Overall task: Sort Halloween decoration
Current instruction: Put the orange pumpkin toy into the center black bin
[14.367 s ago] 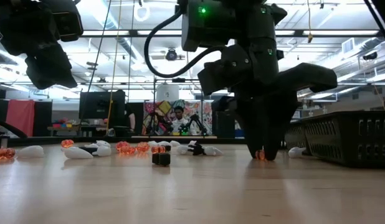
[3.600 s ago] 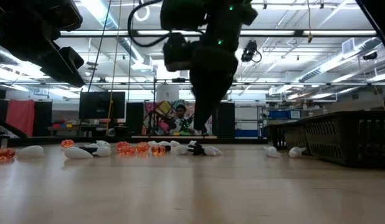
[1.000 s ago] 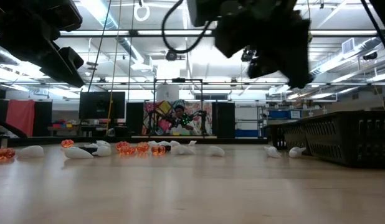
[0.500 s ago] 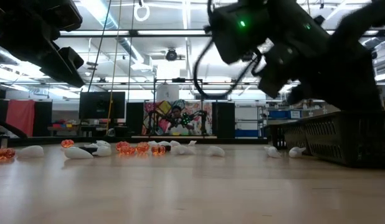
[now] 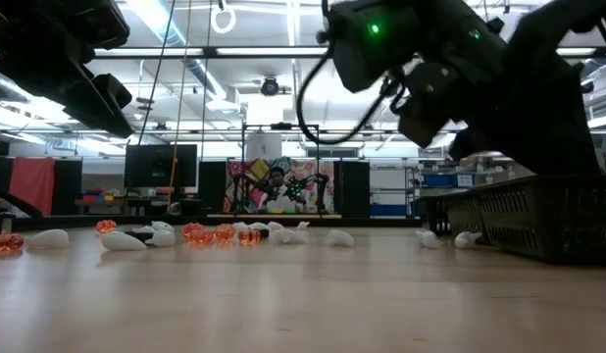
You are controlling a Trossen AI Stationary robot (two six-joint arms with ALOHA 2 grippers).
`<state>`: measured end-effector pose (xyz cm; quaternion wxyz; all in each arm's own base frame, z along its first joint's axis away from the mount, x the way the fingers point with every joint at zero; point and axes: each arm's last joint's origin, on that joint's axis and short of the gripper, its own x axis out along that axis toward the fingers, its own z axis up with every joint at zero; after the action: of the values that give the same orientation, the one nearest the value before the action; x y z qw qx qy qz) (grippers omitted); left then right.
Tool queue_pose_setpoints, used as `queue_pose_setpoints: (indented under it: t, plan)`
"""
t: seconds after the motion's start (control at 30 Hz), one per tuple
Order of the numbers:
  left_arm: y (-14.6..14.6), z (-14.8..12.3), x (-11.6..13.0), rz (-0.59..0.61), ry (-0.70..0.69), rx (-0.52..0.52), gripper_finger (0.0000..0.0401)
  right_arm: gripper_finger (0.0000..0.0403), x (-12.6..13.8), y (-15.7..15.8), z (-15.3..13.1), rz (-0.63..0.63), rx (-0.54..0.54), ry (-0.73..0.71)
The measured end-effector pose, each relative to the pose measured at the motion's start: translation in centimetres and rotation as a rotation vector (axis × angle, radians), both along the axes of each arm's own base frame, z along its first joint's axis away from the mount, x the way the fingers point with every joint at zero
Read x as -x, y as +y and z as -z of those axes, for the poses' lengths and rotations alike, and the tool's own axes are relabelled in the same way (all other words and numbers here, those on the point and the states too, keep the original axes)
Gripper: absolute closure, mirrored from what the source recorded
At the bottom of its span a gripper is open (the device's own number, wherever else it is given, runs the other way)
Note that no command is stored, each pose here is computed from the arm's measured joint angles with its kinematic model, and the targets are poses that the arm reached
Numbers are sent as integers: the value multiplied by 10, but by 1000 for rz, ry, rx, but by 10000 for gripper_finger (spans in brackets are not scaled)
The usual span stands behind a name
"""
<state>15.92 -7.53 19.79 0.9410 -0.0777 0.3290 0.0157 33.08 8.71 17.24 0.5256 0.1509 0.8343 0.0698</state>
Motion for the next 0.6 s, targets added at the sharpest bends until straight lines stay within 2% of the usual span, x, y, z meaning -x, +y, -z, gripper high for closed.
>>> queue_pose_setpoints:
  t: [0.17,0.23,0.33,0.47,0.6]
  plan:
    - [0,0,0,0,0,1,209,288,-8,1,-21,-5,17,-57]
    - [-1,0,0,7,7,36,209,288,-13,0,-29,9,21,-86]
    - [-2,0,1,23,23,85,209,288,-24,-1,-39,58,80,-177]
    - [-1,1,5,13,55,96,209,287,-42,1,-47,108,123,-342]
    - [2,-2,11,19,57,95,209,287,-51,0,-49,200,129,-408]
